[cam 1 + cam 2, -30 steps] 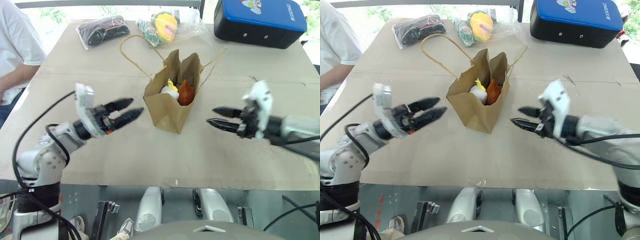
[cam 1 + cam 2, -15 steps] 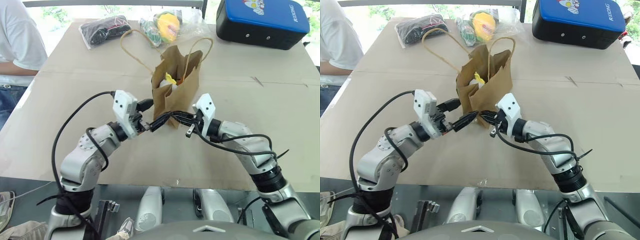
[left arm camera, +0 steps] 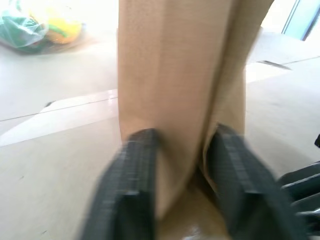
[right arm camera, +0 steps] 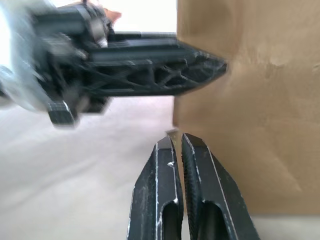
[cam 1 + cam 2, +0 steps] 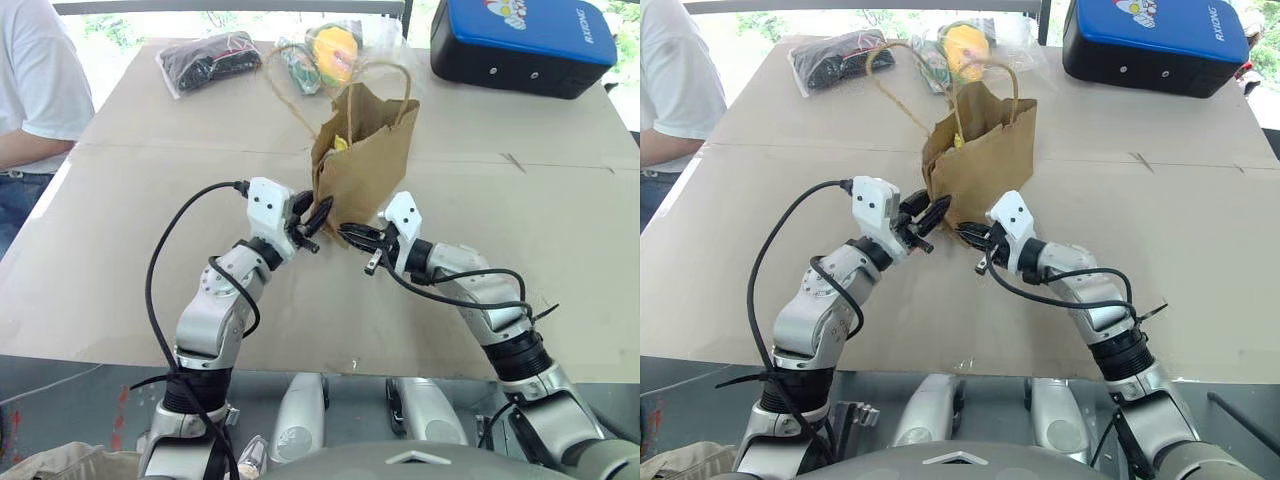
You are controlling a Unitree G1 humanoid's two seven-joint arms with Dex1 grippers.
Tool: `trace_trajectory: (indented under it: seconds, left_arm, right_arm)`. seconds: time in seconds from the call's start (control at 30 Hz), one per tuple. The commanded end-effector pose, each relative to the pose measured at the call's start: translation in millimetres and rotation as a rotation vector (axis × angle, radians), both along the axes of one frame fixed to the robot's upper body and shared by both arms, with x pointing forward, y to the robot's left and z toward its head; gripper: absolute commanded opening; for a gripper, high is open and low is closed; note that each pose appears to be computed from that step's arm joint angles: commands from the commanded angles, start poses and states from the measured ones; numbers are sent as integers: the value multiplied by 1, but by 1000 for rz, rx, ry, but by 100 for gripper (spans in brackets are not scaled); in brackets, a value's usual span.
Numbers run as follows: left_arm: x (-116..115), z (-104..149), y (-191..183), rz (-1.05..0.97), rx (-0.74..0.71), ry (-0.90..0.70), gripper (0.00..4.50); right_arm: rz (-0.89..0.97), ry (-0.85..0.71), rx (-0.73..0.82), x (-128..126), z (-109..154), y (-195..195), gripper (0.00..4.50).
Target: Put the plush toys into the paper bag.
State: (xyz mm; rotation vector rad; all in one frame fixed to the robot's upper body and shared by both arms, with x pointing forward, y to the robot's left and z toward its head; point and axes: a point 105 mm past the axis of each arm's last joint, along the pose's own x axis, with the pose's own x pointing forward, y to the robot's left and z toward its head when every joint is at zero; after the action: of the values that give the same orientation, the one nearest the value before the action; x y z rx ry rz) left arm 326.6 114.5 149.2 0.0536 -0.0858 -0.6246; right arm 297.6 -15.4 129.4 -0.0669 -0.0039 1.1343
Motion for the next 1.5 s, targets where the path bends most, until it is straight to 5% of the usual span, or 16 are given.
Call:
trace_trajectory:
  seconds: [0.03, 0.23, 0.27, 0.43, 0.83, 1.2, 1.5]
  left_arm:
    - [-1, 22, 13, -156, 16, -86, 6]
    - [-17, 44, 37, -586, 144, -108, 0]
    - [-16, 43, 41, -626, 177, -101, 0]
    - [-4, 29, 42, -732, 264, -64, 0]
    - [4, 6, 39, -788, 325, -60, 0]
    - [12, 16, 52, -710, 310, -85, 410]
    - [17, 30, 59, -600, 331, -137, 410]
  right_arm:
    - [11, -152, 53, -26, 41, -30, 136]
    - [-116, -150, -122, -56, 45, -123, 429]
    - [-142, -153, -147, -61, 47, -137, 445]
    - [-222, -68, -219, -79, 43, -188, 445]
    - [-190, -15, -251, -81, 45, -201, 445]
    - [-174, -7, -288, -74, 47, -211, 450]
    - [-178, -19, -259, -69, 43, -205, 450]
